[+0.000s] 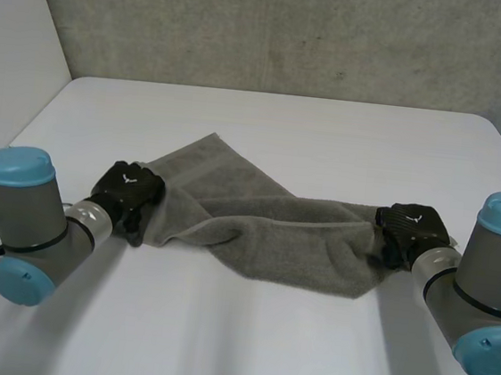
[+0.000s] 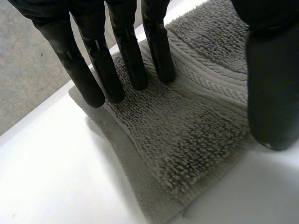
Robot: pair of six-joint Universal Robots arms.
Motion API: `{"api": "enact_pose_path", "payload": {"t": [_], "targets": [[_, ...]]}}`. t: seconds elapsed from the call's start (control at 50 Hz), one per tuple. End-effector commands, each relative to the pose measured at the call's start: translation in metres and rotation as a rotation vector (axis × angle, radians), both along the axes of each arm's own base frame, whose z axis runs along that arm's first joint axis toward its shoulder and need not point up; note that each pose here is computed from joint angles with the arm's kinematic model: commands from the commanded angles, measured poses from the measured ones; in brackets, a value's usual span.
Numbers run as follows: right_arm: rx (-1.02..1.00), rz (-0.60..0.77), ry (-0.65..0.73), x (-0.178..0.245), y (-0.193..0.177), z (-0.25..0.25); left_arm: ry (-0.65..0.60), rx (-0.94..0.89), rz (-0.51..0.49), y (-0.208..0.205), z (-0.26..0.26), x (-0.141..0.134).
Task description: Fold the towel.
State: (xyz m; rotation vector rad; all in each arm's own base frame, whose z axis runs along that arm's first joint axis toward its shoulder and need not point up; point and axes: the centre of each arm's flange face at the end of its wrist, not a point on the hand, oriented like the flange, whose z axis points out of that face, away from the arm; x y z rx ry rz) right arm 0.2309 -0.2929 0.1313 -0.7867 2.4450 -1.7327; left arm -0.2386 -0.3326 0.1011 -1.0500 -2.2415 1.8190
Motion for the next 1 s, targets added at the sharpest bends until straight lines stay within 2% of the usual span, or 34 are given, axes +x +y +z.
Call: {"api": "enact_pose_path", "payload": {"t": [0.02,1.0], "targets": [[0.003,0.005,0.005,0.001,0.001,-0.001,0.006,-0.014,-0.001,-0.002,0.002,-0.001],[0.009,0.068,0.069,0.013,0.012,-0.011,0.054,0.012,0.011,-0.004,0.001,-0.002]]}}
